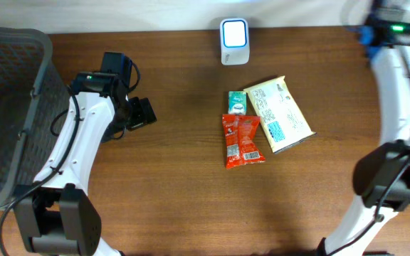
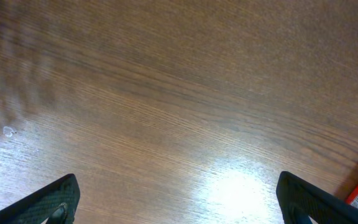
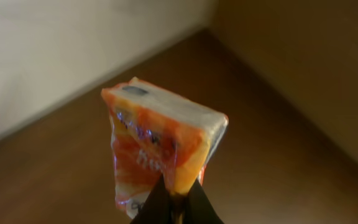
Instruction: Scan the item barcode
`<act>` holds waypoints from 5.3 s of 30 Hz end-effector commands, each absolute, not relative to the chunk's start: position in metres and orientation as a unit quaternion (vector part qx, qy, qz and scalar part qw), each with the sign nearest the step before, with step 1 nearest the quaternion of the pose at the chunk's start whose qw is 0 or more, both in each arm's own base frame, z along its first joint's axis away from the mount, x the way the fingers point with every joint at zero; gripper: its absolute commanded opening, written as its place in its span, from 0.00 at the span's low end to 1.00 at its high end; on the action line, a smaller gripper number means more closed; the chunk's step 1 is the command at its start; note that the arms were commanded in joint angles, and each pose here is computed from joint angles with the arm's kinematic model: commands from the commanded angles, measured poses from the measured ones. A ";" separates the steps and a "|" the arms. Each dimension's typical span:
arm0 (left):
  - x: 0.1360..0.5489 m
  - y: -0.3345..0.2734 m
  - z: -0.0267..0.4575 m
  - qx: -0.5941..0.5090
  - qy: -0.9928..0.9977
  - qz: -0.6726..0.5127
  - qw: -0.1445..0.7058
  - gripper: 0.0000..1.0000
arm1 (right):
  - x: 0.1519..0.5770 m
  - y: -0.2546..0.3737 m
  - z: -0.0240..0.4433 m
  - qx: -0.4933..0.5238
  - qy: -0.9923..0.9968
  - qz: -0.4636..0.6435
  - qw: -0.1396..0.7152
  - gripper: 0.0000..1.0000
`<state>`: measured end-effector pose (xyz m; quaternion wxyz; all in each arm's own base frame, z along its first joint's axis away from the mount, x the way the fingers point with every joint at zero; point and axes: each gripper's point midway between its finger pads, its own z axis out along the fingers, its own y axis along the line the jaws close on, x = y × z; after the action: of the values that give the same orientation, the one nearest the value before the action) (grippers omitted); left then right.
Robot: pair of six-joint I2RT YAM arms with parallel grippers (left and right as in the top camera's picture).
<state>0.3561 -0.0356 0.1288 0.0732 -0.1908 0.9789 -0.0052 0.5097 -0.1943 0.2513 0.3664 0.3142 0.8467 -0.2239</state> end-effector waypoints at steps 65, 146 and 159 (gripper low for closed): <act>0.356 -0.033 0.125 -0.193 0.979 0.004 0.069 0.99 | 0.482 0.183 0.041 0.008 0.986 -0.089 0.144 0.53; 0.362 -0.035 0.122 -0.210 0.975 -0.039 0.064 0.99 | 0.384 0.247 0.091 -0.196 0.965 0.157 -0.077 0.51; 0.354 -0.004 0.101 -0.253 0.967 -0.023 0.017 0.99 | 0.356 0.288 0.041 -0.224 0.948 0.198 -0.105 0.43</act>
<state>0.3530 -0.0052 0.1058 0.0210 -0.2495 0.9677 -0.0284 0.3695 0.2784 0.0477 -0.0793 -0.2221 0.9591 0.1567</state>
